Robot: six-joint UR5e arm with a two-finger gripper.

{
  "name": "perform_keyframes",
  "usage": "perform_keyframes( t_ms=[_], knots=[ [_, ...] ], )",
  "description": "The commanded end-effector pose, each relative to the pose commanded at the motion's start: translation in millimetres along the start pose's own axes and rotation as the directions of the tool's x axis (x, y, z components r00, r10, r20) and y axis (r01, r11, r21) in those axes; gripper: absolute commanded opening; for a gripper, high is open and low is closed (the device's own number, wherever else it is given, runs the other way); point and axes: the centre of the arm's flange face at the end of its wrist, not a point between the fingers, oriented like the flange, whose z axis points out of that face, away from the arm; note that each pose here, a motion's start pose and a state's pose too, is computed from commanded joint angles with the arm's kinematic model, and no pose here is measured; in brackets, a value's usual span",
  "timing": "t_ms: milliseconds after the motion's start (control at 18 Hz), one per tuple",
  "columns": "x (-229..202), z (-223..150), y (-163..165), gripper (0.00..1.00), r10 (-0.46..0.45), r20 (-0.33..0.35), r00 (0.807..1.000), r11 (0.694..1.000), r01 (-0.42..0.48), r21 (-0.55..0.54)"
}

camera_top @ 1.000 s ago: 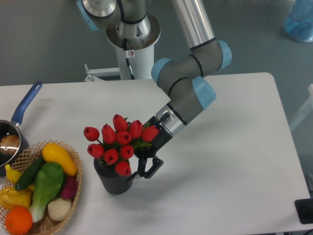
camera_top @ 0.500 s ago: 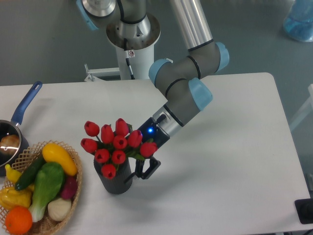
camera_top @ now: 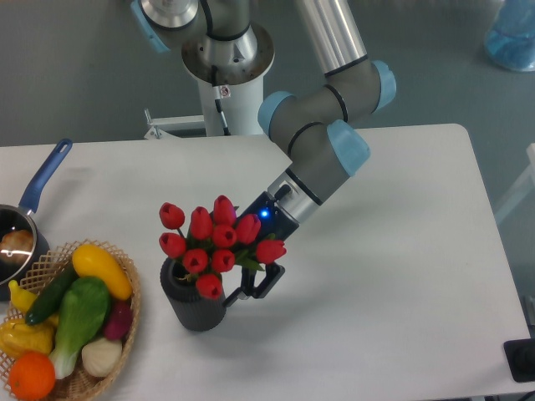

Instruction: Insert the flowers into the vase

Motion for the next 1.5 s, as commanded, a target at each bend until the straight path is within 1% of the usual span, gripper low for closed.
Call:
perform_keyframes(
  t_ms=[111, 167, 222, 333, 389, 556, 667, 778, 889, 1000, 1111, 1278, 1389, 1500],
  knots=[
    [-3.5, -3.9, -10.5, 1.00, 0.007, 0.013, 1.000, 1.000, -0.007, -0.007],
    [-4.5, -6.8, -14.6, 1.00, -0.006, 0.023, 1.000, 1.000, 0.007, -0.018],
    [-1.2, -7.6, -17.0, 1.00, -0.007, 0.033, 0.999, 0.999, 0.008, -0.046],
    [12.5, 13.9, -32.5, 1.00, 0.026, 0.011, 1.000, 0.996, -0.025, -0.089],
    [13.5, 15.2, -38.5, 1.00, 0.034, 0.012, 0.999, 0.995, -0.033, -0.094],
    [8.8, 8.4, -37.5, 1.00, -0.006, 0.024, 1.000, 0.997, 0.008, -0.081],
    [5.6, 4.9, -36.5, 1.00, -0.009, 0.028, 1.000, 0.997, 0.011, -0.075],
    [3.2, -1.4, -28.6, 1.00, -0.023, 0.037, 0.999, 0.997, 0.026, -0.074],
    [1.6, -4.2, -27.2, 1.00, -0.035, 0.034, 0.999, 0.998, 0.037, -0.054],
    [3.2, -8.9, -31.4, 1.00, -0.026, 0.046, 0.999, 0.997, 0.029, -0.066],
    [-2.7, -26.0, -29.3, 1.00, -0.021, 0.092, 0.996, 0.994, 0.030, -0.102],
    [-10.5, -65.1, -33.1, 1.00, 0.013, 0.202, 0.979, 0.977, 0.030, -0.209],
    [-16.3, -92.2, -33.4, 1.00, 0.039, 0.278, 0.960, 0.955, 0.046, -0.292],
    [-21.1, -120.7, -33.6, 1.00, 0.069, 0.355, 0.932, 0.921, 0.077, -0.382]
  ],
)
